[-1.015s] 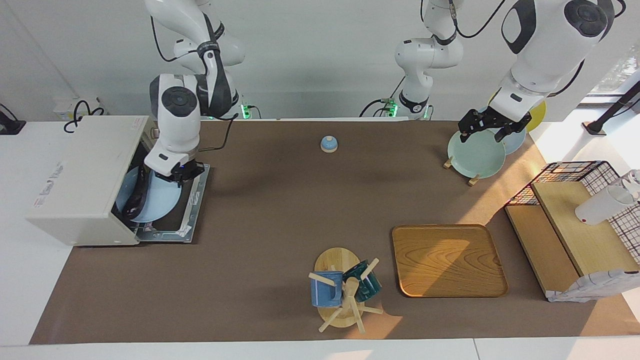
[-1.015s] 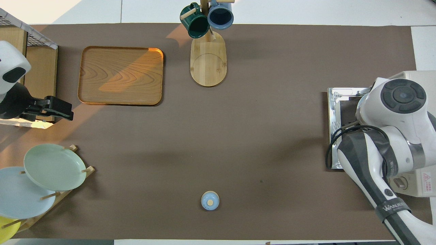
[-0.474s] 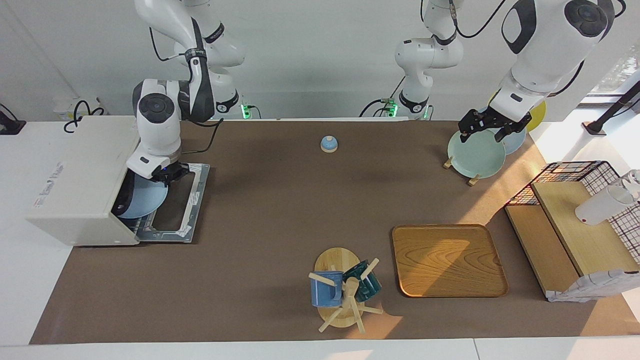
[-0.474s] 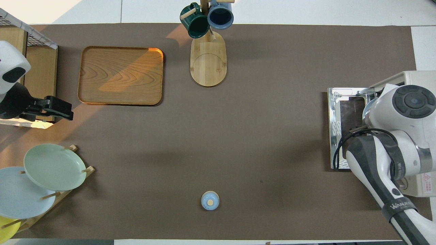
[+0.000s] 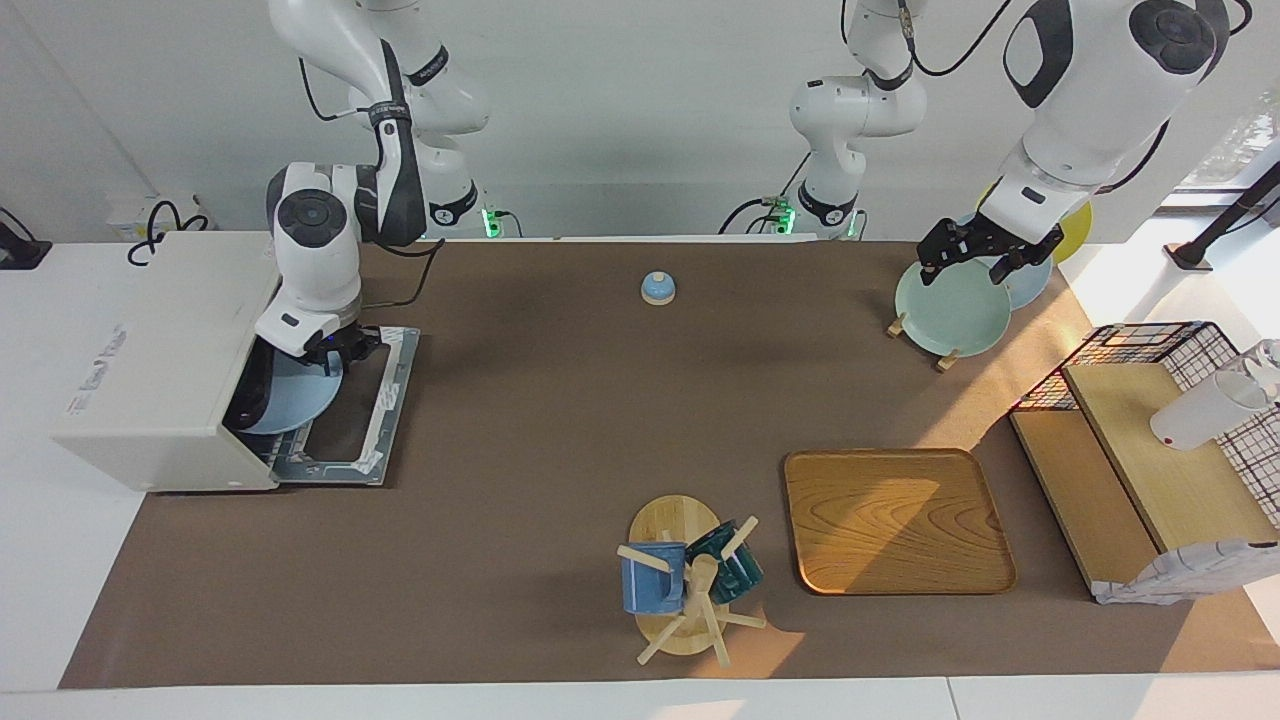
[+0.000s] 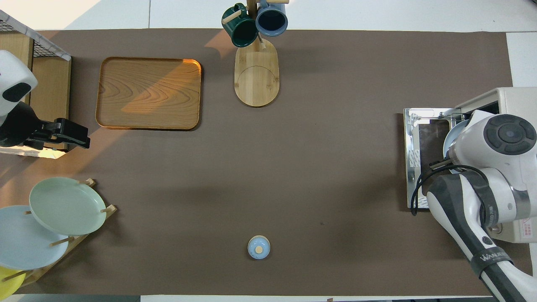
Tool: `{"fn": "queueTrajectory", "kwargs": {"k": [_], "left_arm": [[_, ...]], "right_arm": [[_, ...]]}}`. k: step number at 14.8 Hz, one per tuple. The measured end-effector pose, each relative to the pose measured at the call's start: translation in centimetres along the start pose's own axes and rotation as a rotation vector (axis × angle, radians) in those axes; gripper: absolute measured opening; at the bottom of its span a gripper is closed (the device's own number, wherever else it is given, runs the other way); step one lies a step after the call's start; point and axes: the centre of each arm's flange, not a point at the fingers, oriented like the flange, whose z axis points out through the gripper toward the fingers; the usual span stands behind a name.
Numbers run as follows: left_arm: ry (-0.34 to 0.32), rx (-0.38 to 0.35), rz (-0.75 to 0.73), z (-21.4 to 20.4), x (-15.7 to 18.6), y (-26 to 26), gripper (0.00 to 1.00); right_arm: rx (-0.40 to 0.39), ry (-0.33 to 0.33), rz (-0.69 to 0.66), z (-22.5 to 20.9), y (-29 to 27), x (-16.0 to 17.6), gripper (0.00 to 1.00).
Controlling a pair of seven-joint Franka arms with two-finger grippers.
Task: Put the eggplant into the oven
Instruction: 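Release the plate inside the oven and withdraw the right gripper, then push the oven door shut with the right gripper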
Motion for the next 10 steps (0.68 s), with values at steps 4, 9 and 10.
{"fn": "queueTrajectory", "kwargs": {"k": [4, 9, 10], "left_arm": [[0.000, -0.001, -0.005, 0.0, 0.0, -0.3, 1.00], [0.000, -0.001, -0.005, 0.0, 0.0, -0.3, 1.00], [0.000, -0.001, -0.005, 0.0, 0.0, -0.3, 1.00]], "right_arm": [[0.030, 0.026, -0.020, -4.2, -2.6, 1.7, 0.33], [0.112, 0.067, 0.094, -3.1, -5.4, 3.2, 0.01], [0.118, 0.068, 0.137, -2.5, -6.6, 3.6, 0.01]]}}
